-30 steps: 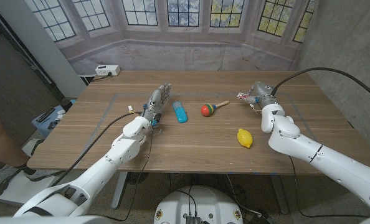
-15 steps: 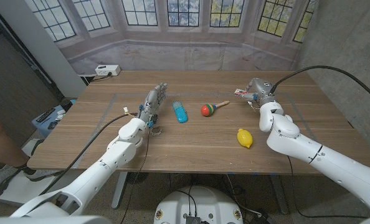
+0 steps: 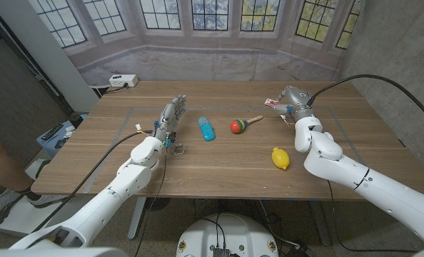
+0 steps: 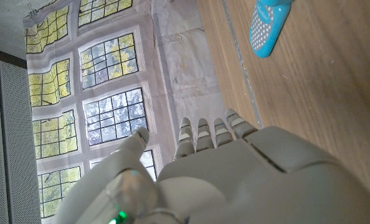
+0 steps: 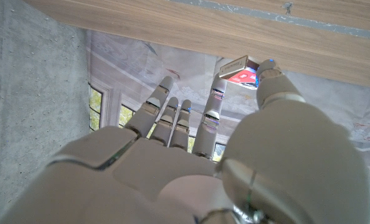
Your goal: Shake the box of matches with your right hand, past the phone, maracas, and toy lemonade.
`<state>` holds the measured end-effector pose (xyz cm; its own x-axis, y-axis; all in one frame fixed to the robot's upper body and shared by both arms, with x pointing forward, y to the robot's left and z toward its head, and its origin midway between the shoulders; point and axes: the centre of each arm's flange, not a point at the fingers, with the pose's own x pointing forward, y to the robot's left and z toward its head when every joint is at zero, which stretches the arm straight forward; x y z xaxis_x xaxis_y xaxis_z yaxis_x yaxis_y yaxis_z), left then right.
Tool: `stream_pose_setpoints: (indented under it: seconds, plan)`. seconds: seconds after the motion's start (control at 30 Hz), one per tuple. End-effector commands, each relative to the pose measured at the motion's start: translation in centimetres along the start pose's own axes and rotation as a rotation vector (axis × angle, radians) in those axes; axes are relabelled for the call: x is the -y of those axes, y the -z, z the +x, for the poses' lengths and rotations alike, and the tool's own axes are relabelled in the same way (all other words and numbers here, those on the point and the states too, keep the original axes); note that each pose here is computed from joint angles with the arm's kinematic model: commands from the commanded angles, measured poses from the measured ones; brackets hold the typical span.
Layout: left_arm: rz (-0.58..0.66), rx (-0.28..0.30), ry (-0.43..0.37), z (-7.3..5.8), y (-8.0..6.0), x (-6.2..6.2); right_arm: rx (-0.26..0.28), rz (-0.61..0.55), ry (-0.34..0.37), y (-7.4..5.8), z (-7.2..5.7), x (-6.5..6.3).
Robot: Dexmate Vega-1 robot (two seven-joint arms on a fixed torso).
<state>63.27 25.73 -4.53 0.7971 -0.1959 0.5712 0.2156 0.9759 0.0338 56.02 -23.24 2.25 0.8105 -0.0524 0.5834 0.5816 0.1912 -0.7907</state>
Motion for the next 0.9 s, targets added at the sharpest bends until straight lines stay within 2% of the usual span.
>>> stream_pose_setpoints:
  seconds: [0.03,0.33,0.9]
  plan:
    - [0.016,0.017,0.008,0.2,-0.6,-0.6,0.034,0.032,0.048,-1.6,-0.7,0.6]
    - [0.018,0.017,0.009,0.0,-0.6,-0.7,0.060,0.045,0.071,-2.9,-1.1,1.0]
    - [0.018,0.019,0.008,-0.1,-0.6,-0.9,0.060,0.087,0.125,-3.8,-0.7,1.1]
